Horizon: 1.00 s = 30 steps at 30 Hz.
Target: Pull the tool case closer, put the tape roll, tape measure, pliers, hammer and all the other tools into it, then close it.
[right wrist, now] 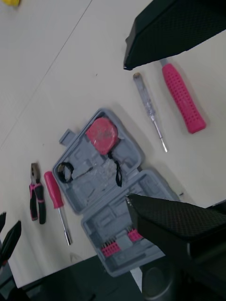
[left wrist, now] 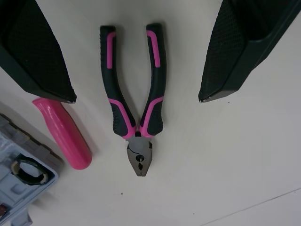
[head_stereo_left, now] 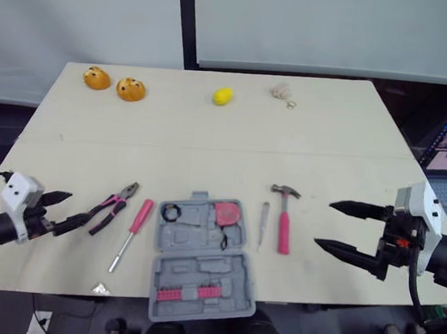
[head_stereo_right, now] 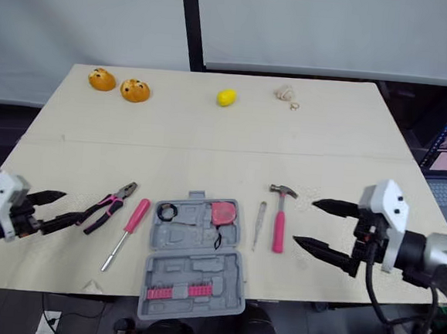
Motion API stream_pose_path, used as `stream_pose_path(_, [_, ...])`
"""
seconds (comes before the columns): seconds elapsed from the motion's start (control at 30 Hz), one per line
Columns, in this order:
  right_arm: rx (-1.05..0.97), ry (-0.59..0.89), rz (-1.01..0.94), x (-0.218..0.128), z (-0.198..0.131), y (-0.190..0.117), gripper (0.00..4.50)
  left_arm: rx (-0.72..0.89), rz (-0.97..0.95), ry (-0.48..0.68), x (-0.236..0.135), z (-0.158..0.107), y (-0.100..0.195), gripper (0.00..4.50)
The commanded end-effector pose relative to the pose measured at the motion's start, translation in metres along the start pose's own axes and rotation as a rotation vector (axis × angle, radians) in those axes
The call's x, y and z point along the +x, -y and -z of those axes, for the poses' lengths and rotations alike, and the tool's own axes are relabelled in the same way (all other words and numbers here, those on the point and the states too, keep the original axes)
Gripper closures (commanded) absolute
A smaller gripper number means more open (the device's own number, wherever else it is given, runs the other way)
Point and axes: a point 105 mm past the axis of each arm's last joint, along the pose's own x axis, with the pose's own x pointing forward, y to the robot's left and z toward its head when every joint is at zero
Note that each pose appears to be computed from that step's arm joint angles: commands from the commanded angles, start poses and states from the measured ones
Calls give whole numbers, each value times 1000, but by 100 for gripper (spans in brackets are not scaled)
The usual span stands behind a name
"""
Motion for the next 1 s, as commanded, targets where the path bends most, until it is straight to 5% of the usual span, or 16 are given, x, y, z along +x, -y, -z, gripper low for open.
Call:
stream_pose_path(0.03, [-30,43,-67,12,-13,-14,6,32,27,-13,13,1,0,0])
stream_pose_path(1.0, [-52,74,-118,34,-25,-30,6,34,19,-30,74,29,3,0])
